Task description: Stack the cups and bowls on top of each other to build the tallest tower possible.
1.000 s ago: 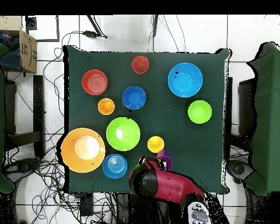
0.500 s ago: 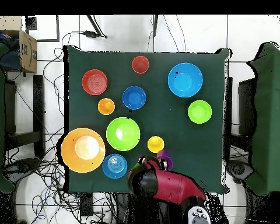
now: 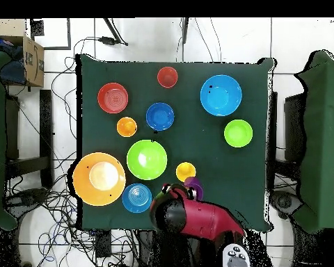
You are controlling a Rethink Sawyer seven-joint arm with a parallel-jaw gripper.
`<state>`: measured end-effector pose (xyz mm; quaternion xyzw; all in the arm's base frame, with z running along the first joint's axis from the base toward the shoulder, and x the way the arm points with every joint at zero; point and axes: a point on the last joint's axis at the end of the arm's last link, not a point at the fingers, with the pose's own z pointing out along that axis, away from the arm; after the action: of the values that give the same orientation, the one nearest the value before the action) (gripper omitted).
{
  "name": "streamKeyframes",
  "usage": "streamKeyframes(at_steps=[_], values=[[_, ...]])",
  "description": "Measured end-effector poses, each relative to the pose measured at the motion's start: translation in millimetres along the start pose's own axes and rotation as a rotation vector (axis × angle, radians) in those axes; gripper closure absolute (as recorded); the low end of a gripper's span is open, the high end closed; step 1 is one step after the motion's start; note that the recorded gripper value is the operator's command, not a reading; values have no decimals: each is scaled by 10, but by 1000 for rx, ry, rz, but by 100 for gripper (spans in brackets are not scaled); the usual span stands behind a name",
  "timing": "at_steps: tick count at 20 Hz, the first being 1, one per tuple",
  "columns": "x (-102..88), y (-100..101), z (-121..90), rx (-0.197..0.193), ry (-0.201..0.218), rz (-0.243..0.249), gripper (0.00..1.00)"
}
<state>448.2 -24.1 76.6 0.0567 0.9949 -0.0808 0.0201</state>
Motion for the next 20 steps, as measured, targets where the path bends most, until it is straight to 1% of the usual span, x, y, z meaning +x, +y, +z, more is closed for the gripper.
streamKeyframes(at_steps=[12,17,20], values=[[-175,96,65,-17,-19,-14,100],[-197,115,133,-20,-14,-19,100],[-178,137,202,-23,-5,-23,100]])
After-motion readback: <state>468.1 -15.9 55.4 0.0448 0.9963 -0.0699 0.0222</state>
